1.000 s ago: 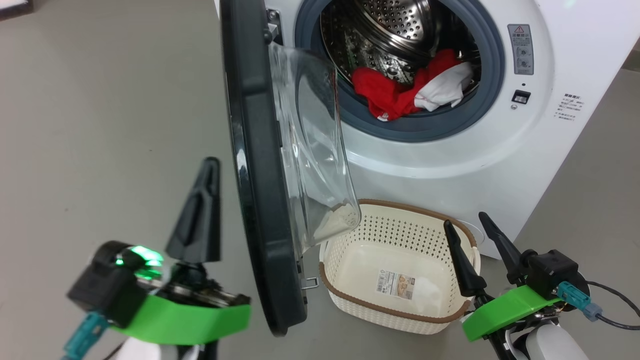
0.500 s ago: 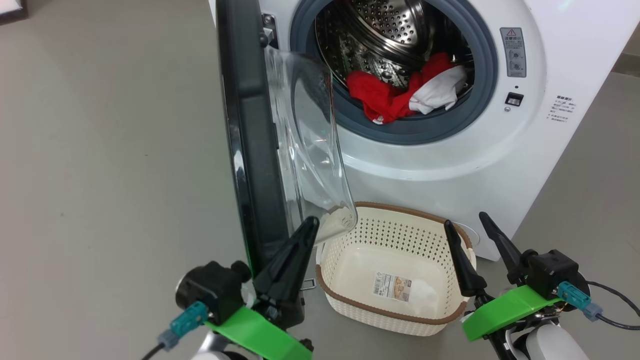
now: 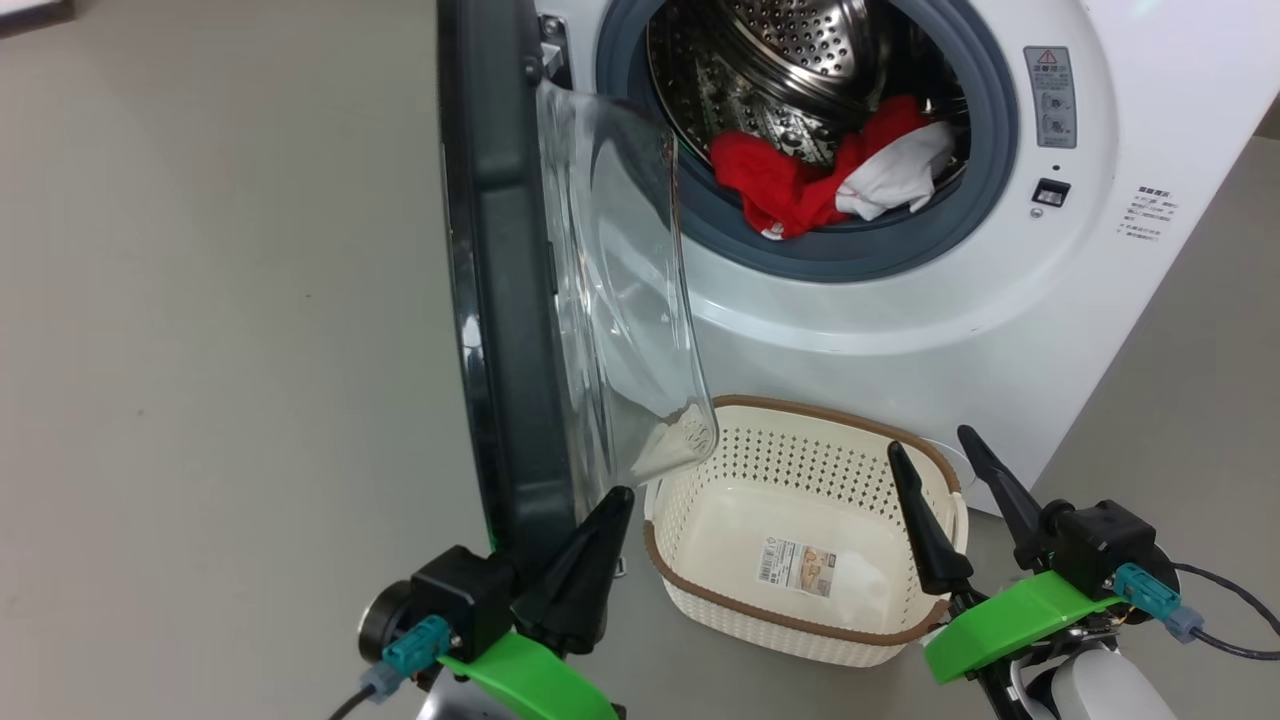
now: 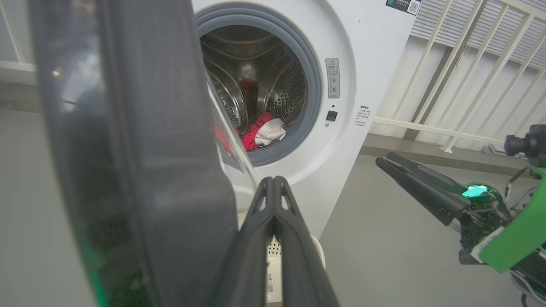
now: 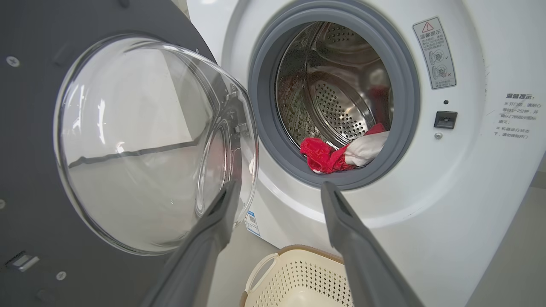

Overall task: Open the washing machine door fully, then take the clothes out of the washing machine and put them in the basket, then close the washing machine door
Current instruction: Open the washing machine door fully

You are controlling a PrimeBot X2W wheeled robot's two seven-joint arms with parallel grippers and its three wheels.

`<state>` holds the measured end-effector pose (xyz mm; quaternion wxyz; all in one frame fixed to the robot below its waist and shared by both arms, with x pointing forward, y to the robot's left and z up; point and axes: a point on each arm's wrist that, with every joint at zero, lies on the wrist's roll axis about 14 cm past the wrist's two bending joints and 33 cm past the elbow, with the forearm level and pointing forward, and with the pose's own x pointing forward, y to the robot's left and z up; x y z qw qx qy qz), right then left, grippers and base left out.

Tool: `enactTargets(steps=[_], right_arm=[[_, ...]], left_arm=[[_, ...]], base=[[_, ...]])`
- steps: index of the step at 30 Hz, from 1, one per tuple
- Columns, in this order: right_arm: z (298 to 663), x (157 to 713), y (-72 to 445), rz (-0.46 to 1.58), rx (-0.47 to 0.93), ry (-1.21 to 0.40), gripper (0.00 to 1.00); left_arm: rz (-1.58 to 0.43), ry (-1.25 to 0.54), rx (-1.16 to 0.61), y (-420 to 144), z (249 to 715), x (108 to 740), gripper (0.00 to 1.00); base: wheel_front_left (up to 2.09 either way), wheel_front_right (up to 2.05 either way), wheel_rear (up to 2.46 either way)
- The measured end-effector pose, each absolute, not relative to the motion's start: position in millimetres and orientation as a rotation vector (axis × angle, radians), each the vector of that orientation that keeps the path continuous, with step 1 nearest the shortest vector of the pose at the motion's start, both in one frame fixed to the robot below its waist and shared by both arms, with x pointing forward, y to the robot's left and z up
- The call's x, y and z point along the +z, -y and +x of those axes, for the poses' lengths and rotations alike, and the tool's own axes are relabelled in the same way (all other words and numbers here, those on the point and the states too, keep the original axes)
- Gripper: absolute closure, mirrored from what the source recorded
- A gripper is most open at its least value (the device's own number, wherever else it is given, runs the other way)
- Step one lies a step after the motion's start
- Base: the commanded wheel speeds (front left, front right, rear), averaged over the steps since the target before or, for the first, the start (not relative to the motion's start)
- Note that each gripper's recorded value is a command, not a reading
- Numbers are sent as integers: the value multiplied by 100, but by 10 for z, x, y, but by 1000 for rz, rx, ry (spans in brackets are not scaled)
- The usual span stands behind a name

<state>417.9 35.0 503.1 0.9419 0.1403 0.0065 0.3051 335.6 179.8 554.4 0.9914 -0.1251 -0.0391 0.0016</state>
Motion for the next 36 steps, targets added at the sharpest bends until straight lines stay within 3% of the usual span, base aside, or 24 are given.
enactTargets(steps=[36], right_arm=[[4265, 4820, -763, 292, 721, -72, 0]], left_arm=[[-210, 69, 532, -3191, 2935, 5356, 100]], base=[[0, 0, 0]])
